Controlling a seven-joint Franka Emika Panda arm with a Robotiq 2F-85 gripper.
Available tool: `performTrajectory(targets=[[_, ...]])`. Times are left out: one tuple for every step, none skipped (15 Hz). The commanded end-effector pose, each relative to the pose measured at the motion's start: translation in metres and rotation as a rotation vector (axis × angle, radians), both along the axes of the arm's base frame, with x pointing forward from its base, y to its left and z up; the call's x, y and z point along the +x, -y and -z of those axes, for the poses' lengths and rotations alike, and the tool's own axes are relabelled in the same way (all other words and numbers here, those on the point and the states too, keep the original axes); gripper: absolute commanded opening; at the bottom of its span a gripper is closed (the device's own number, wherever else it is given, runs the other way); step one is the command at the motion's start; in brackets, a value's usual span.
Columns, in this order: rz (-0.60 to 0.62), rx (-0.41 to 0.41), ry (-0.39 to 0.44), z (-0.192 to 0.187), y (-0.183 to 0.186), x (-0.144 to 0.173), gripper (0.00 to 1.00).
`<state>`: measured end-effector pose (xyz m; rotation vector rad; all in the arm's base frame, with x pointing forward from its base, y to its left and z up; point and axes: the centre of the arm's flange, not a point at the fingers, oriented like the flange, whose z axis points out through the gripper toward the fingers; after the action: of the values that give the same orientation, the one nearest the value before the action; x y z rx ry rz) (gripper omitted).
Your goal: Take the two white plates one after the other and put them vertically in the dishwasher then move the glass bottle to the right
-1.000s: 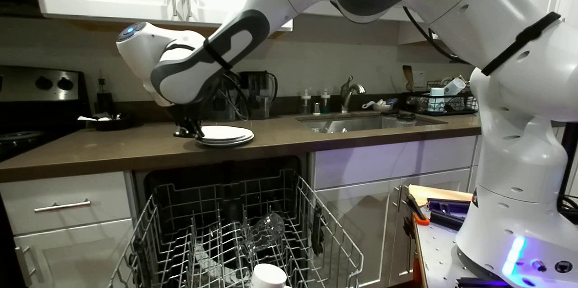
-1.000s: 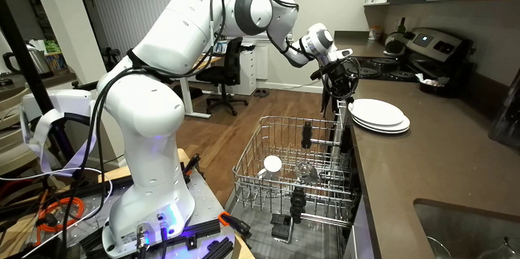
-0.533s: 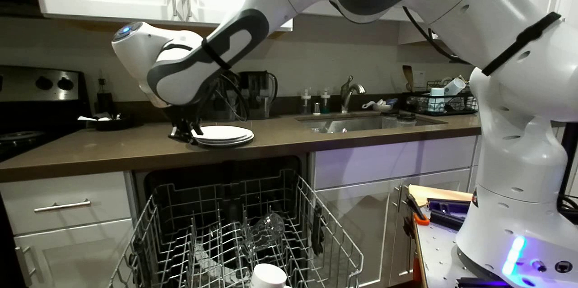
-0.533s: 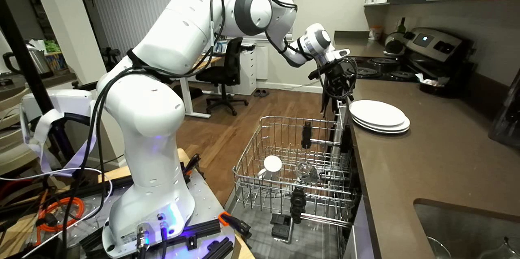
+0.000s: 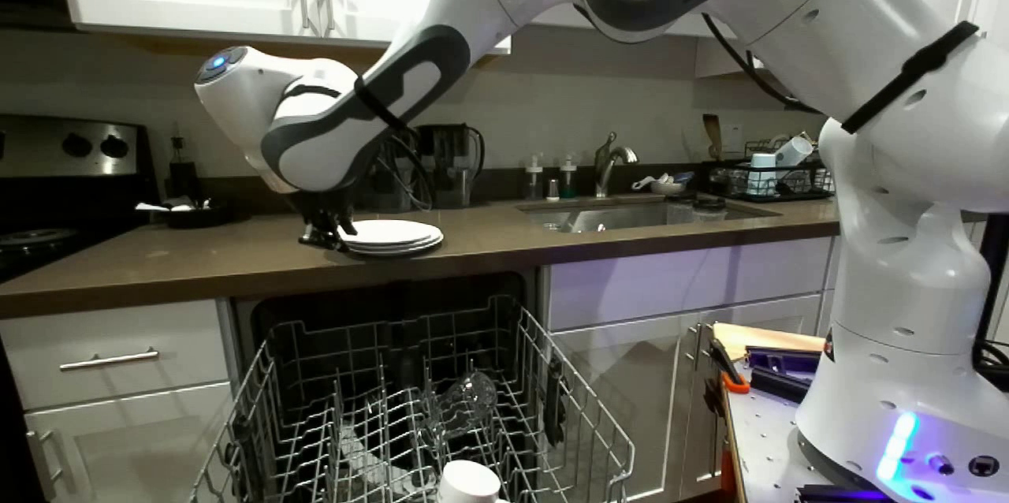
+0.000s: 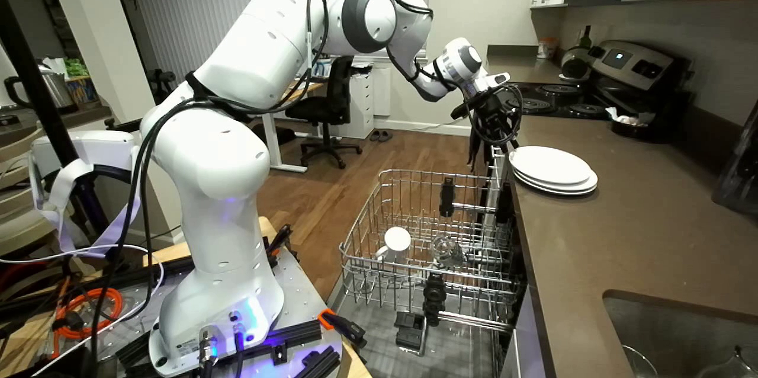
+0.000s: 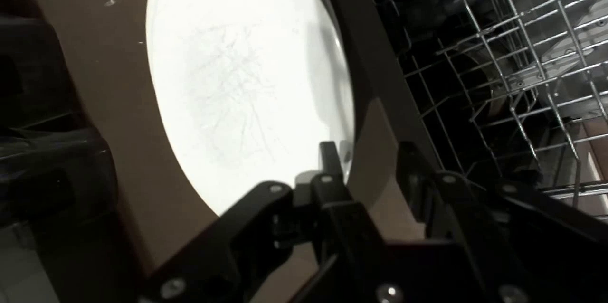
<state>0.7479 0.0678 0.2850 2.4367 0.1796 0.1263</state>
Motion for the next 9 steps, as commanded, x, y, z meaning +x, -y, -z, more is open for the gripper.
performTrajectory(targets=[[-0.029,-0.035,0.011,-0.0044,0.0022,0.0058,0.54],[-0.030,-0.038,0.012,-0.0046,0.0023,0.0058,0.55],[-0.032,-0.044,0.014,-0.0046,0.0026,0.0063,0.54],[-0.033,-0.046,0.016,-0.0044,0.0028,0.0068,0.49],[-0.034,-0.053,0.022,-0.0038,0.0029,0.0076,0.47],[-0.037,-0.066,0.026,-0.0026,0.0031,0.0083,0.41],[-0.039,-0.081,0.028,-0.0018,0.0036,0.0088,0.42],[-0.041,-0.092,0.028,-0.0011,0.0041,0.0090,0.42],[-0.043,-0.097,0.029,-0.0008,0.0048,0.0093,0.43]])
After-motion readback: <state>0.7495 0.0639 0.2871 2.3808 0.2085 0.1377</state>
